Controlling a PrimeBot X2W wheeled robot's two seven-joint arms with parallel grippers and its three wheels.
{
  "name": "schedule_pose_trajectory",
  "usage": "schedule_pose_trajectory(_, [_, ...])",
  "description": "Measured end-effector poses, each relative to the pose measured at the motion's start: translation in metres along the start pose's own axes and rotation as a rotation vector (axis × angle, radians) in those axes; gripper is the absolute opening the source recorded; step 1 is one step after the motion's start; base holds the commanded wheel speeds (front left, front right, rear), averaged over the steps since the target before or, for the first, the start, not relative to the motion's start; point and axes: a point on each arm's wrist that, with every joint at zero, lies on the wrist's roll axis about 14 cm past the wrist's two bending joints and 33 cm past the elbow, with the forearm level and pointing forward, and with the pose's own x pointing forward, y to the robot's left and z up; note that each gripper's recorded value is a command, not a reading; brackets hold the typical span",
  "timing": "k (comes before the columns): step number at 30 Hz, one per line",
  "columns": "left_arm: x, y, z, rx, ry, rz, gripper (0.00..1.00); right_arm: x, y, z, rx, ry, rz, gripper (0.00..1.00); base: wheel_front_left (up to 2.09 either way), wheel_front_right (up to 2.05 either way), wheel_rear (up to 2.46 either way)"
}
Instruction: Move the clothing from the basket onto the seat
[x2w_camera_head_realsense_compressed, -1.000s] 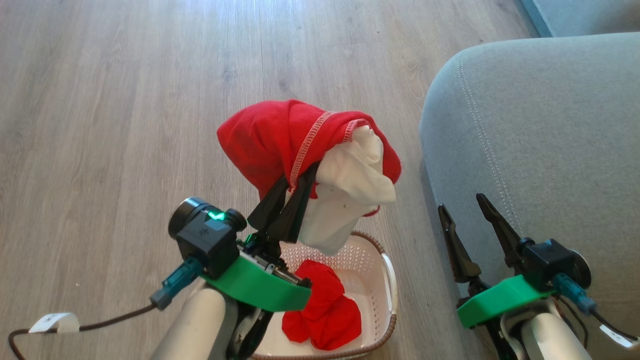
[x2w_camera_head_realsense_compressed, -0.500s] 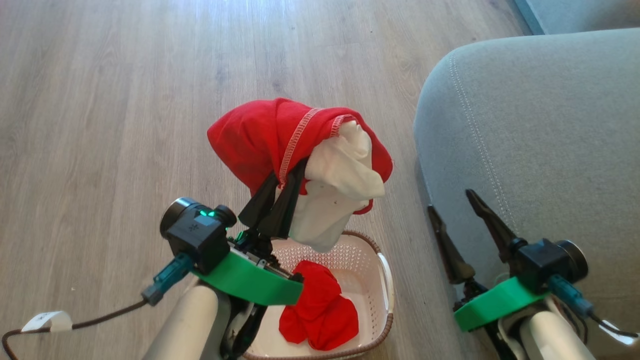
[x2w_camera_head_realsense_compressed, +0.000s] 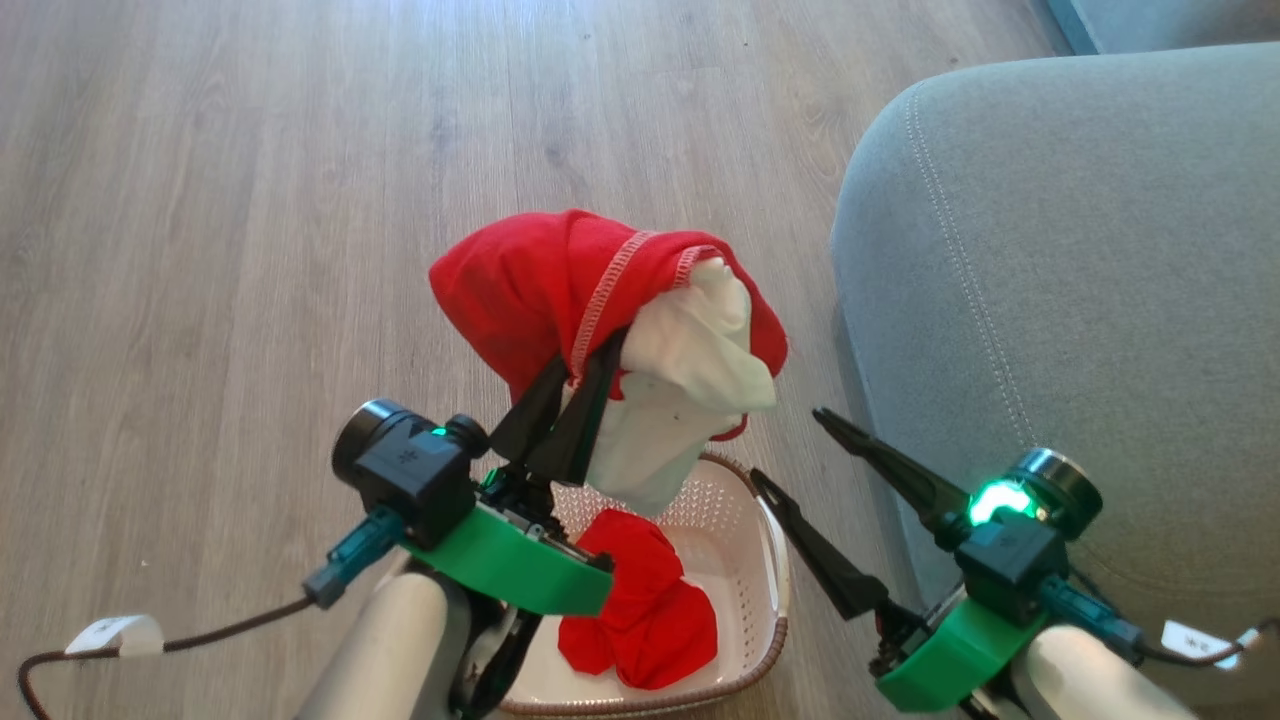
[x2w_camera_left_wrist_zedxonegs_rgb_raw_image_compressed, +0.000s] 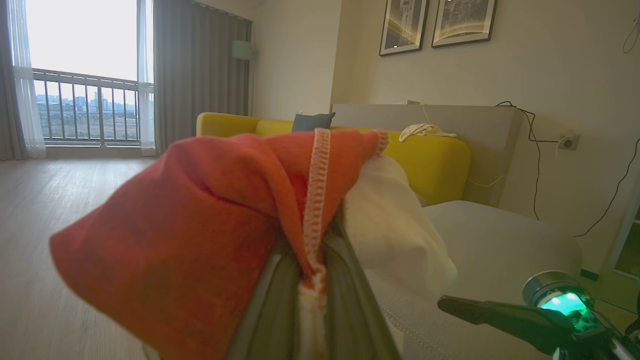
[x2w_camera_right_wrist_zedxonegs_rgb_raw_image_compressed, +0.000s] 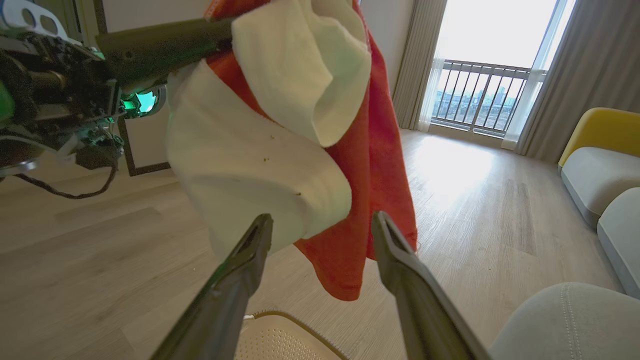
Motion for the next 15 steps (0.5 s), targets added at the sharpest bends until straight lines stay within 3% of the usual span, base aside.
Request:
schedule_pose_trajectory(7, [0.001,-0.009,-0.011,0.004,0.029,-0.040,0.00,0.016,0.008,0.007,-0.043,-0.014,0.090,1.00,0.00,0.00,0.00])
schedule_pose_trajectory(15, [0.004,-0.024,-0.014,-0.005,0.037,-0.097,0.00,0.031,0.004,0.006,-0.061,-0.014,0.114,1.00,0.00,0.00,0.00])
